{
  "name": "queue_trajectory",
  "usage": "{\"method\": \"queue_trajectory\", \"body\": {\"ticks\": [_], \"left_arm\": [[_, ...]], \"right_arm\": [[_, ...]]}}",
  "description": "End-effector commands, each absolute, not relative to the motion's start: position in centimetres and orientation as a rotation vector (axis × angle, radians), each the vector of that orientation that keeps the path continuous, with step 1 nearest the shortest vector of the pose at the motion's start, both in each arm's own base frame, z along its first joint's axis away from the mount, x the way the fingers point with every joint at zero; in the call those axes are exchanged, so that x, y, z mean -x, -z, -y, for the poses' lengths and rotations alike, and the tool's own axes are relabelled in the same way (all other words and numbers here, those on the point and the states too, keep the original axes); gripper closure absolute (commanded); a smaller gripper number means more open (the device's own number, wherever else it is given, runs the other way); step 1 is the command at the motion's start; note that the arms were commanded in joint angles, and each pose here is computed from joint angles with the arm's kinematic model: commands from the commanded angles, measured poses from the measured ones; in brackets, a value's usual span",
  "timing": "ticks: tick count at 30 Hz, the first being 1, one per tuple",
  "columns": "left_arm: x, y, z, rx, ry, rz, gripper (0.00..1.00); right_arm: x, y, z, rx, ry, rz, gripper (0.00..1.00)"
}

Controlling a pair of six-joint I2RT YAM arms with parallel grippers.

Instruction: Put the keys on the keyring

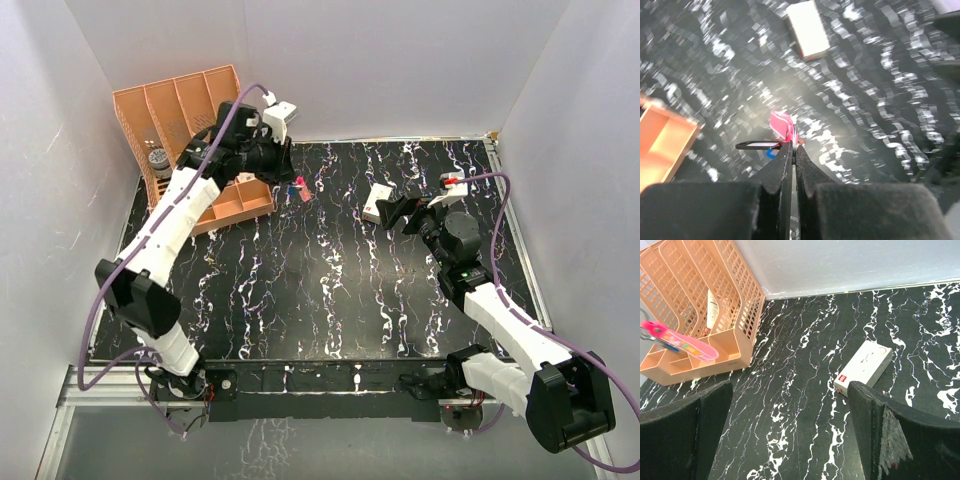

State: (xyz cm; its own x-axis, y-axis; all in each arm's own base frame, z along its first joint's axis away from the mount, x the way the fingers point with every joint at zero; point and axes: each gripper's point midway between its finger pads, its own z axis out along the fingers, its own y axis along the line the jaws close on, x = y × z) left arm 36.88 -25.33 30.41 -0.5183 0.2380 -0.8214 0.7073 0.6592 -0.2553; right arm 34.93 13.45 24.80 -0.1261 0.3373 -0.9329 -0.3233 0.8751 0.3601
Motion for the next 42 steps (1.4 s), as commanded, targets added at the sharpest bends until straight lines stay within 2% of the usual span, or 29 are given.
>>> {"method": "queue_trajectory", "body": {"ticks": [1,6,8,13,15,17,21,23,25,27,30,32,34,38,40,42], "left_arm": [[-37.2,-25.0,19.3,-0.699,0.3,-2.374,1.0],[-37.4,-25.8,19.5,-0.67,0.288,-2.344,1.0],[-36.4,-27.2,22.0,-0.749,0.475,-2.261,1.0],[-30.3,-32.6,28.7,-0.971,1.131,-1.938,1.0],[-29.0,-33.3,29.6,-0.995,1.27,-1.893,1.0],[-30.1,-32.4,29.3,-0.95,1.214,-1.954,1.0],[-35.8,-27.1,24.6,-0.676,0.694,-2.273,1.0],[-37.4,-25.9,21.8,-0.562,0.463,-2.342,1.0],[-38.0,-25.4,20.6,-0.526,0.374,-2.363,1.0],[-36.8,-26.0,22.5,-0.602,0.529,-2.331,1.0],[-33.2,-29.5,27.6,-0.793,0.987,-2.121,1.0],[-31.5,-31.2,29.1,-0.856,1.162,-2.023,1.0],[-32.5,-30.6,28.4,-0.81,1.074,-2.068,1.0],[-36.5,-25.7,23.7,-0.634,0.623,-2.322,1.0],[-36.5,-25.2,23.2,-0.619,0.59,-2.339,1.0],[-35.2,-26.0,24.8,-0.678,0.74,-2.292,1.0]], "right_arm": [[-35.2,-28.4,-13.2,-0.012,-0.573,-1.508,0.02],[-35.2,-28.5,-13.2,-0.013,-0.575,-1.506,0.02],[-35.2,-28.5,-13.2,-0.012,-0.574,-1.506,0.02],[-35.1,-28.5,-12.9,-0.017,-0.564,-1.507,0.02],[-35.1,-28.6,-12.9,-0.016,-0.562,-1.506,0.02],[-35.0,-28.7,-12.8,-0.017,-0.559,-1.504,0.02],[-34.9,-29.0,-12.6,-0.02,-0.555,-1.497,0.02],[-34.9,-28.9,-12.5,-0.022,-0.554,-1.499,0.02],[-34.9,-28.9,-12.5,-0.022,-0.555,-1.498,0.02],[-35.0,-28.8,-12.5,-0.021,-0.556,-1.499,0.02],[-35.1,-28.7,-12.5,-0.022,-0.557,-1.503,0.02],[-35.1,-28.6,-12.6,-0.021,-0.559,-1.506,0.02],[-35.1,-28.7,-12.5,-0.021,-0.56,-1.504,0.02],[-35.0,-28.7,-12.5,-0.022,-0.564,-1.503,0.02],[-35.0,-28.8,-12.5,-0.022,-0.565,-1.5,0.02],[-35.1,-28.7,-12.6,-0.023,-0.568,-1.502,0.02]]}}
